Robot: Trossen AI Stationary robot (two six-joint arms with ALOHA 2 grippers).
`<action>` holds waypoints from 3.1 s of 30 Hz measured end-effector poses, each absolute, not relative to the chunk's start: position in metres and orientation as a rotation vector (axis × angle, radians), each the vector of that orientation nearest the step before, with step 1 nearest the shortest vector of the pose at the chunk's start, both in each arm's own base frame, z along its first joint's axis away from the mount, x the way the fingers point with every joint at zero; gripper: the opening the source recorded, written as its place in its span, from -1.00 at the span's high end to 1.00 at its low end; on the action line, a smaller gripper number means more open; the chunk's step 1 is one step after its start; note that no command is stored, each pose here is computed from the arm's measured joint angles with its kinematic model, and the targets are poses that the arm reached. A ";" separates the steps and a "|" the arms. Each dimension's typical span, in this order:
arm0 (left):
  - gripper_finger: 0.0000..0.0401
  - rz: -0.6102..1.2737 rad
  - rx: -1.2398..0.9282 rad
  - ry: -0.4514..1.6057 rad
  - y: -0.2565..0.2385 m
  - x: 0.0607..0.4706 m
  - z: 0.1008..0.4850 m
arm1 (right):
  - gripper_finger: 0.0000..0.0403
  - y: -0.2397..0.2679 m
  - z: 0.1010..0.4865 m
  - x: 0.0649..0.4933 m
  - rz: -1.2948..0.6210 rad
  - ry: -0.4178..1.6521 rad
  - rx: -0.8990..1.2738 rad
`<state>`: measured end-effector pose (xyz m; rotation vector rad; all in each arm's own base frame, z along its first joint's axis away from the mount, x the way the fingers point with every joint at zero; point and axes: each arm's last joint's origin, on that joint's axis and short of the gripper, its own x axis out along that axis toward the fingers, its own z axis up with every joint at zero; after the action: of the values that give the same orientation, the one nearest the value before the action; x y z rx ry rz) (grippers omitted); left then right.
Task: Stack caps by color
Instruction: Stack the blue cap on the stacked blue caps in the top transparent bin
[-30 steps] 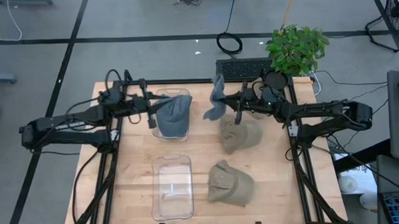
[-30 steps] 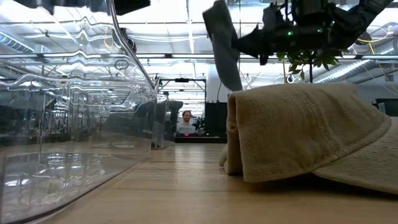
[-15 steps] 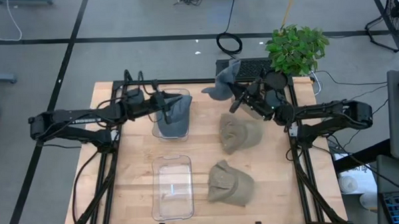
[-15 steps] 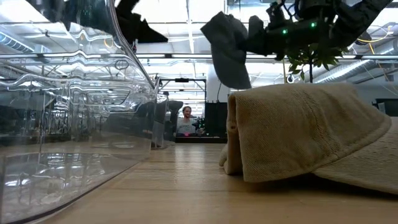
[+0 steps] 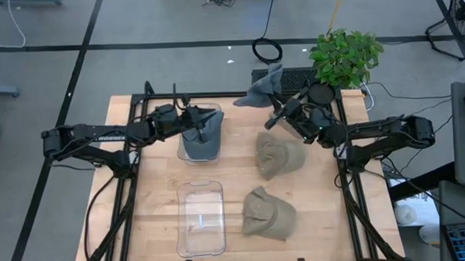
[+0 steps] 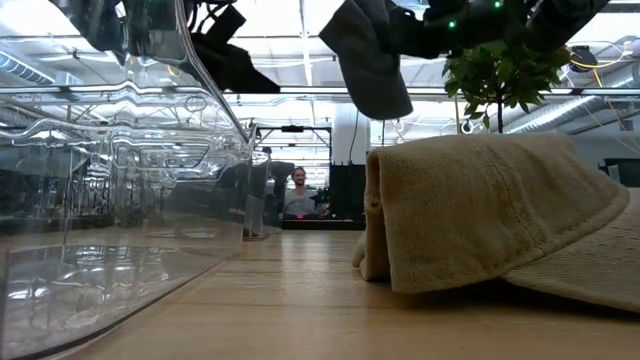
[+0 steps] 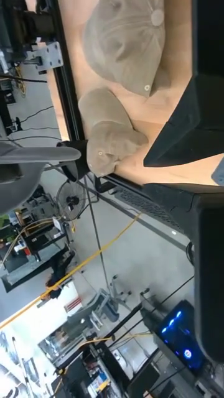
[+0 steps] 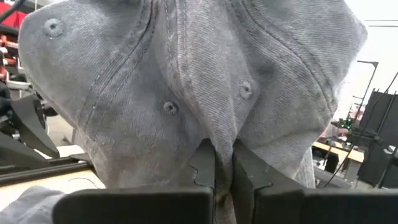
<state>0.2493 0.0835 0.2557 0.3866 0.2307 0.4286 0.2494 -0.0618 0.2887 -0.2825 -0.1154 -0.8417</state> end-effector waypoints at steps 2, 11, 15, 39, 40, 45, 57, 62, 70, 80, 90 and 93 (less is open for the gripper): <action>0.70 0.431 0.365 0.221 0.084 0.249 0.256 | 0.96 -0.062 0.288 0.250 -0.840 -0.107 -0.279; 0.70 0.434 0.325 0.198 0.083 0.250 0.257 | 0.96 -0.062 0.287 0.250 -0.831 -0.098 -0.280; 0.70 0.431 0.311 0.197 0.082 0.250 0.257 | 0.96 -0.060 0.285 0.253 -0.714 -0.094 -0.296; 0.70 0.445 0.223 0.141 0.083 0.250 0.260 | 0.96 -0.067 0.294 0.249 -0.621 -0.239 -0.153; 0.70 0.448 0.209 0.118 0.083 0.250 0.262 | 0.96 -0.067 0.295 0.248 -0.675 -0.243 -0.176; 0.57 0.427 0.200 0.032 0.082 0.251 0.270 | 0.96 -0.062 0.302 0.246 -0.707 -0.297 -0.233; -0.26 0.276 0.207 -0.152 0.079 0.266 0.273 | 0.96 -0.061 0.295 0.253 -0.697 -0.278 -0.228; -0.31 0.265 0.231 -0.173 0.080 0.283 0.262 | 0.96 -0.061 0.296 0.253 -0.699 -0.291 -0.227; -0.23 0.205 0.245 -0.184 0.085 0.315 0.268 | 0.96 -0.062 0.291 0.256 -0.690 -0.270 -0.204; -0.22 0.183 0.244 -0.139 0.089 0.329 0.271 | 0.96 -0.062 0.282 0.264 -0.647 -0.261 -0.195; 0.29 0.208 0.257 -0.135 0.089 0.329 0.271 | 0.96 -0.060 0.281 0.266 -0.570 -0.260 -0.203; 0.75 0.212 0.257 -0.115 0.090 0.329 0.269 | 0.93 -0.059 0.281 0.267 -0.513 -0.262 -0.208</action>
<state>0.3295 0.0899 0.2691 0.2569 -0.1147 0.2117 0.2666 -0.0590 0.2807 -0.2079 -0.2617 -0.5132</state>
